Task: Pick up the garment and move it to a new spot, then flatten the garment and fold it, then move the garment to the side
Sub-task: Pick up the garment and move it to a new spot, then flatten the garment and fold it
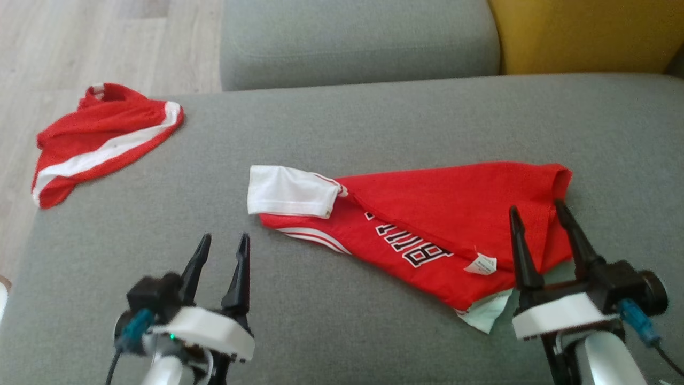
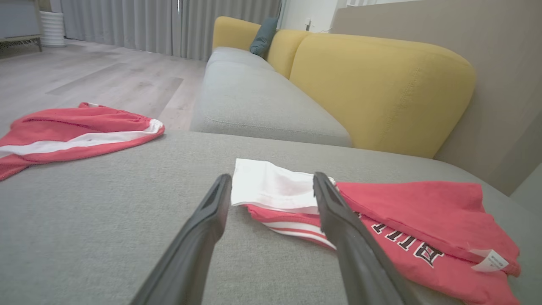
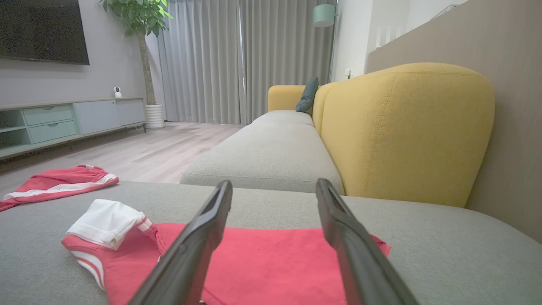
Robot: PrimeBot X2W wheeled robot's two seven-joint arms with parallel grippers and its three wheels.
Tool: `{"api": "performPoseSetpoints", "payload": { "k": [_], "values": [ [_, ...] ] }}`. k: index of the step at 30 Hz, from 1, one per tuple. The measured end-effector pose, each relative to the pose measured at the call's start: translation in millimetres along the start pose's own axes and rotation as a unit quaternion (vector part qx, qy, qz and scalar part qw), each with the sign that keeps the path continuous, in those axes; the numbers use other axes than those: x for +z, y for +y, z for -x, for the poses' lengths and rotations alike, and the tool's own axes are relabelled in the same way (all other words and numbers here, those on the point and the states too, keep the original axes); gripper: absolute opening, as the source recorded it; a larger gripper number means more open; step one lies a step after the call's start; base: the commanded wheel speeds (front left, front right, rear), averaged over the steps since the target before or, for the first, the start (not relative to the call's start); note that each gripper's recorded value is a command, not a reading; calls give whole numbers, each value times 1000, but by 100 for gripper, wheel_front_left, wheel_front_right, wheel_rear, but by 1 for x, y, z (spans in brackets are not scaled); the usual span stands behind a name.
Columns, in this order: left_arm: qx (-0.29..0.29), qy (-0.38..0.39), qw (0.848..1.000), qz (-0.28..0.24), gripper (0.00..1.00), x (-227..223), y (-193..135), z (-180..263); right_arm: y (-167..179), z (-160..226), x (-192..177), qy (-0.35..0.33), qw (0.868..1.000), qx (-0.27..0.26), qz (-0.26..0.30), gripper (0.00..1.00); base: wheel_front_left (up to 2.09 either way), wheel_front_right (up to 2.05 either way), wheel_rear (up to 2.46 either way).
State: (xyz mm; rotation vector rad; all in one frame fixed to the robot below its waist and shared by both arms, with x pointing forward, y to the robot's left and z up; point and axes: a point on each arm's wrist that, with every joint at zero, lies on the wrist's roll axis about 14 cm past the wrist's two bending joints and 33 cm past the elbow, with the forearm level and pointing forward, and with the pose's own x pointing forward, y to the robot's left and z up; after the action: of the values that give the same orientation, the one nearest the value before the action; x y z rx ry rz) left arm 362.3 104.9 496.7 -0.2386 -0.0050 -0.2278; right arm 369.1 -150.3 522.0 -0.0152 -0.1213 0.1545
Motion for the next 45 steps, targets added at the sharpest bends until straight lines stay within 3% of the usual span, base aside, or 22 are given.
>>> {"api": "performPoseSetpoints", "payload": {
  "k": [12, 34, 45],
  "values": [
    [38, -7, 999, -17, 100, -1, 9, 30, 0, 12, -6, 10, 1000, -5, -15, 100, 0, 0, 0],
    [49, 7, 999, -14, 100, -11, 14, 33, -1, 13, -19, 29, 999, -7, -14, 100, 0, 0, 0],
    [57, 25, 998, -10, 100, -22, 19, 33, 6, 33, -90, 150, 988, 17, 33, 100, 0, 0, 0]
  ]
}}
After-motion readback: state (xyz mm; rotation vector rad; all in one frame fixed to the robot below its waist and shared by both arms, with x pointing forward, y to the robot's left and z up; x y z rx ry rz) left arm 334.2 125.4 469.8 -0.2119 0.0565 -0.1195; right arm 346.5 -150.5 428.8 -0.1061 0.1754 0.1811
